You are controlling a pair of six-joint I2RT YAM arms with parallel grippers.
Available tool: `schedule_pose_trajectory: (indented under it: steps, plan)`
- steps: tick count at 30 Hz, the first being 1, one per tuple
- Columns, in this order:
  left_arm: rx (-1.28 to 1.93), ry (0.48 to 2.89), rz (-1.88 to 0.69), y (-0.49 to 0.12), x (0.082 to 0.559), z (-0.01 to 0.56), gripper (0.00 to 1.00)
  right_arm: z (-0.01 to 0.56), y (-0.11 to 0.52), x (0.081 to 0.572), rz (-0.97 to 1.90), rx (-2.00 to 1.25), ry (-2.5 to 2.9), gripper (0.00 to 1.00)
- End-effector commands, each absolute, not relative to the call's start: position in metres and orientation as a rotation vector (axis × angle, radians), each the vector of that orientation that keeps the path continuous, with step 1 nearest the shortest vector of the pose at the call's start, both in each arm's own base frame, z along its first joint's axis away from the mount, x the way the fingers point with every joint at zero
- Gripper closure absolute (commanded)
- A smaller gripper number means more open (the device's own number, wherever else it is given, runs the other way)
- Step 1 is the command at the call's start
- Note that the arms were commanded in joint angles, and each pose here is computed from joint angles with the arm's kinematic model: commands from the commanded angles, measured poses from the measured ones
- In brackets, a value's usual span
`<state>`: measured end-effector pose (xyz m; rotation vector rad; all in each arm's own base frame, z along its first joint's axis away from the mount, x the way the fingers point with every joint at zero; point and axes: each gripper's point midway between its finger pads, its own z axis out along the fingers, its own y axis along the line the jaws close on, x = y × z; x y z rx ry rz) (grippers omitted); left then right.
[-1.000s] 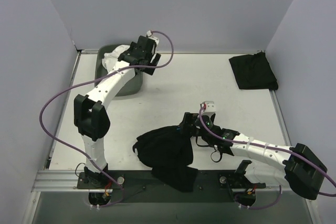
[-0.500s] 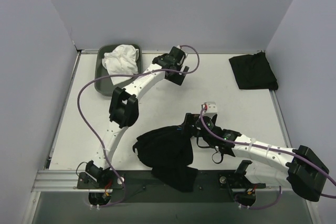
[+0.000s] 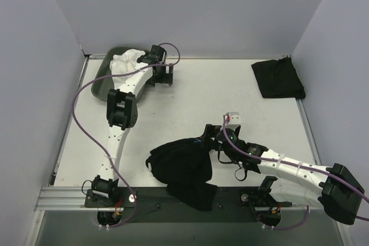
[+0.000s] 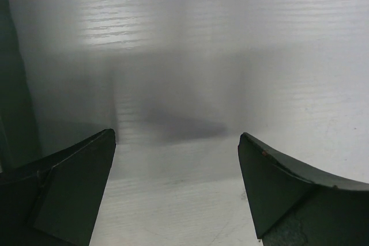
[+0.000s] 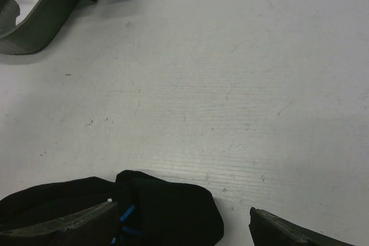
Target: Fold and stack the t-shirts
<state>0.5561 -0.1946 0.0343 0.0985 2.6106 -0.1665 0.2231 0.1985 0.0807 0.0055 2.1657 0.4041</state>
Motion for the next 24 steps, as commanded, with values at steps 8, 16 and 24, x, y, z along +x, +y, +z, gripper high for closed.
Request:
schedule_pose_trajectory:
  steps: [8, 16, 24]
  plan:
    - [-0.207, 2.592, -0.133, -0.109, 0.572, 0.029, 0.03, 0.073, 0.204, 0.222, 0.392, 0.008, 2.179, 0.0]
    - [-0.396, 2.565, -0.105, -0.043, 0.565, 0.029, 0.02, 0.073, 0.204, 0.219, 0.382, 0.0, 2.177, 0.0]
    - [-0.418, 2.498, -0.148, -0.041, 0.562, 0.046, 0.02, 0.073, 0.214, 0.219, 0.374, -0.029, 2.184, 0.0]
